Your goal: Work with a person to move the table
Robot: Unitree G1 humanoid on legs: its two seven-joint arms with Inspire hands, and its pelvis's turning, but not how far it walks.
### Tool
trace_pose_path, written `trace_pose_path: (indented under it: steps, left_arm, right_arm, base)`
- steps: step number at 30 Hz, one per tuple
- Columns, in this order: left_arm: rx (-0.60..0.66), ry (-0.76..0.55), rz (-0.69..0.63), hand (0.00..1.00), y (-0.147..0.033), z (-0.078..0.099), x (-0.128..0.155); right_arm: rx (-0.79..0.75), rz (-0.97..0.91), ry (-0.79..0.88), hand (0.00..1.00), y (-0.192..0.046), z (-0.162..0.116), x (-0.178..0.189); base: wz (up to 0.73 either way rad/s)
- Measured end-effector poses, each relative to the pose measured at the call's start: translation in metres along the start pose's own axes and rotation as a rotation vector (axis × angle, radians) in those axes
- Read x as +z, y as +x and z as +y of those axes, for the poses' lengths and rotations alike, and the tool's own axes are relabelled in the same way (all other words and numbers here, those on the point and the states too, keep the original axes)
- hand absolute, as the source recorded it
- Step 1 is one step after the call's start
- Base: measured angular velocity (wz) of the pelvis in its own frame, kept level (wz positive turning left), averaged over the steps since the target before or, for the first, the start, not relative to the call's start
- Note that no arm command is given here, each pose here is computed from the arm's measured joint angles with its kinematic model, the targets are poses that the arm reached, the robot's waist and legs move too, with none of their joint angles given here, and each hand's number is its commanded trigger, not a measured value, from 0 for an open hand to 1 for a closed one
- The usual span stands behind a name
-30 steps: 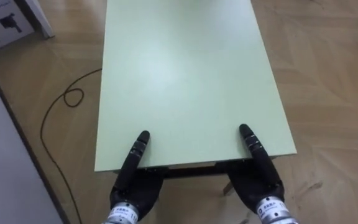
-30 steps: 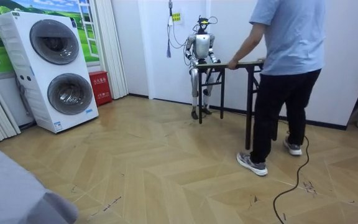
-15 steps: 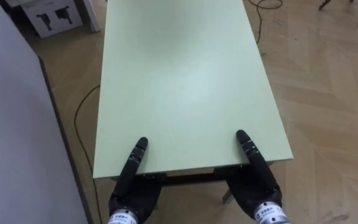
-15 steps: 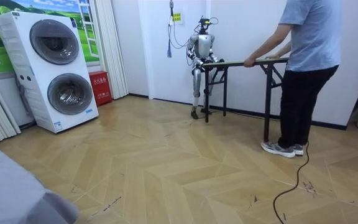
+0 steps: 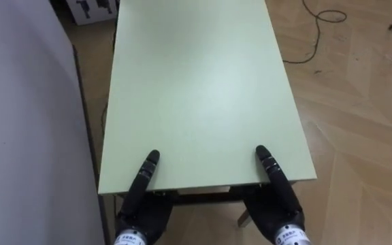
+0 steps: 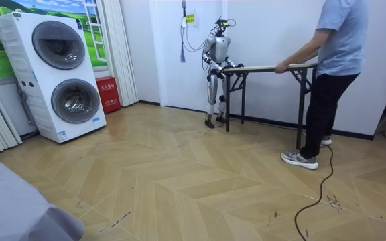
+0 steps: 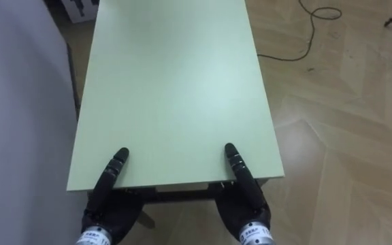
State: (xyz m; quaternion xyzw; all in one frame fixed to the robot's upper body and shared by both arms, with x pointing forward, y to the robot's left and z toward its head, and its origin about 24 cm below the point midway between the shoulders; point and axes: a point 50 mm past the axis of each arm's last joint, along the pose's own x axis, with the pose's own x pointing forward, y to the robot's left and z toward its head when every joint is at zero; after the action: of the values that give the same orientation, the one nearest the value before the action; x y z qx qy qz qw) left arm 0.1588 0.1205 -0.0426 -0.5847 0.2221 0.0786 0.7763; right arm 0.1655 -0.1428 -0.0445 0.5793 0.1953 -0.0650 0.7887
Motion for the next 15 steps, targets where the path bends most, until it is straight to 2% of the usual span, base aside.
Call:
trace_pose_path:
  steps: [6,15]
  left_arm:
    - [-0.01,-0.004,-0.007,1.0,0.0011,-0.003,-0.0019]
    - [0.0,0.003,0.006,1.0,0.0006,-0.0021,-0.0041]
  right_arm:
    - [0.007,-0.003,-0.006,1.0,0.0016,0.0017,0.0025]
    - [-0.007,0.001,0.003,1.0,0.0002,-0.0002,0.001]
  base:
    - [0.48]
    - [0.28]
